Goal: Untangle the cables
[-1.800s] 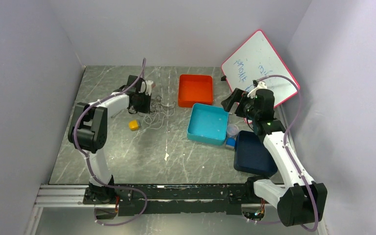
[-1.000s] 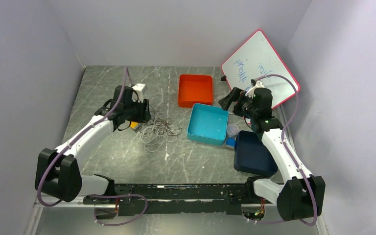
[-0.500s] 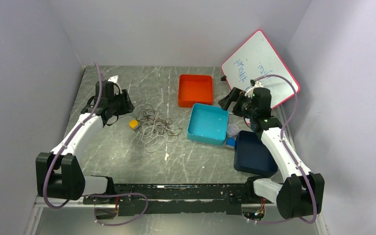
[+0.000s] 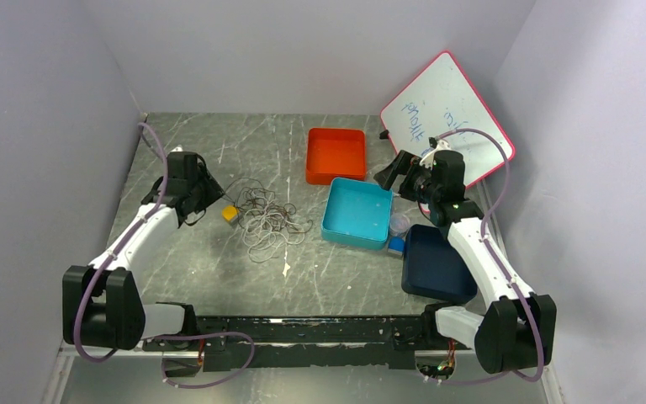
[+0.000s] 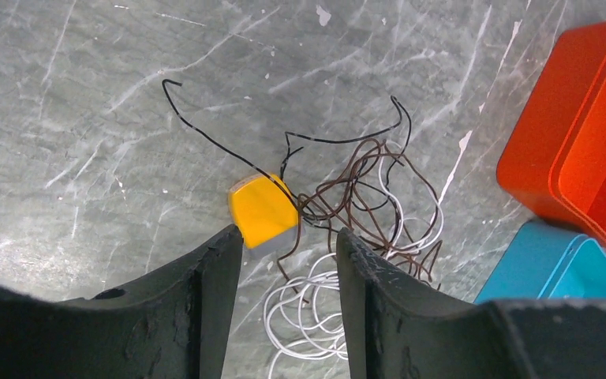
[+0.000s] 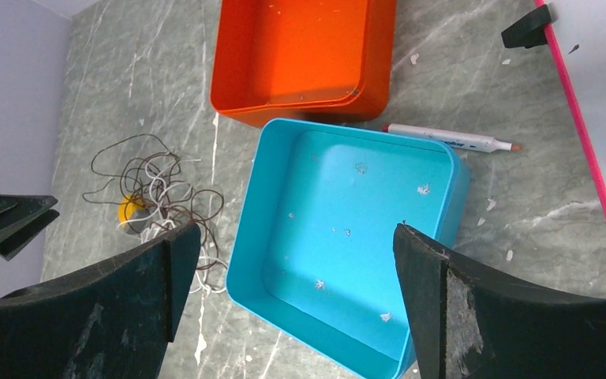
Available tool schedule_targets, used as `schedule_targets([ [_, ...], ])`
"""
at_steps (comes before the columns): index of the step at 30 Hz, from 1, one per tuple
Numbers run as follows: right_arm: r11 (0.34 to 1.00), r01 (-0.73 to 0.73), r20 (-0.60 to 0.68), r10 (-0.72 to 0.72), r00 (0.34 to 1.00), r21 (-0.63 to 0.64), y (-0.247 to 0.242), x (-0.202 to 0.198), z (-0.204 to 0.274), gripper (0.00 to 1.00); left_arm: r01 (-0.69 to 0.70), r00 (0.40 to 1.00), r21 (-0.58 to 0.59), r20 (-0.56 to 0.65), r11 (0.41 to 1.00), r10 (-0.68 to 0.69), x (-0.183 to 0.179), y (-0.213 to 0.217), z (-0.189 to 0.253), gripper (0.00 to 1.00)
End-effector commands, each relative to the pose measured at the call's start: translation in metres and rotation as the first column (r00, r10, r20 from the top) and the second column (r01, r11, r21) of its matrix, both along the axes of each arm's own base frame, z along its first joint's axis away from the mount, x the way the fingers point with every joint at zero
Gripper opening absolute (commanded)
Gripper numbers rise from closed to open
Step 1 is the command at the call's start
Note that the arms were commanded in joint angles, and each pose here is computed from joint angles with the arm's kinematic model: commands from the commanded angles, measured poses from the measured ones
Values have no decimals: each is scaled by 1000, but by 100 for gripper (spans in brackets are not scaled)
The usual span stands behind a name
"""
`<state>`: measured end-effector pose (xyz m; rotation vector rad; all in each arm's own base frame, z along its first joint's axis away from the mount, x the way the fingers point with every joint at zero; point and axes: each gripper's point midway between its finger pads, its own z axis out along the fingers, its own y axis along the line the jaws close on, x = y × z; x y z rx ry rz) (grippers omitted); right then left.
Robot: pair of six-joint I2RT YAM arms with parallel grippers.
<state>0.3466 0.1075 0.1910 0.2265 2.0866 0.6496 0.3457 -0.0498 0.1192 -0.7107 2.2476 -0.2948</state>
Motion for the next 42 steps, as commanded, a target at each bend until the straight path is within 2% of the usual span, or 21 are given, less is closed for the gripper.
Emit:
schedule_targets([
  [1,1000,2,25,-3,1000,19,0,4,8,96,-76,996,-38,41,996,77,12,3,0,53],
  [14,1000,6,22,-7,1000,5,-2,3,7,96,-53,999,-91,-9,994,53,30,-10,-34,48],
  [24,1000,8,27,-9,1000,20,-1,2,12,96,-42,999,-51,-4,998,42,39,-7,-40,25],
  [28,999,13,46,-14,999,37,0,3,20,96,-40,999,-43,0,998,40,41,-5,-38,11],
  [31,999,24,57,-26,998,32,-3,3,23,96,-31,999,-33,20,999,32,40,-4,-29,7],
  [36,999,48,90,-49,995,12,-8,2,30,96,-30,993,3,115,1000,29,37,3,8,7],
  [42,994,100,149,-105,983,39,-15,1,43,98,71,960,50,267,996,-82,36,-3,61,13],
])
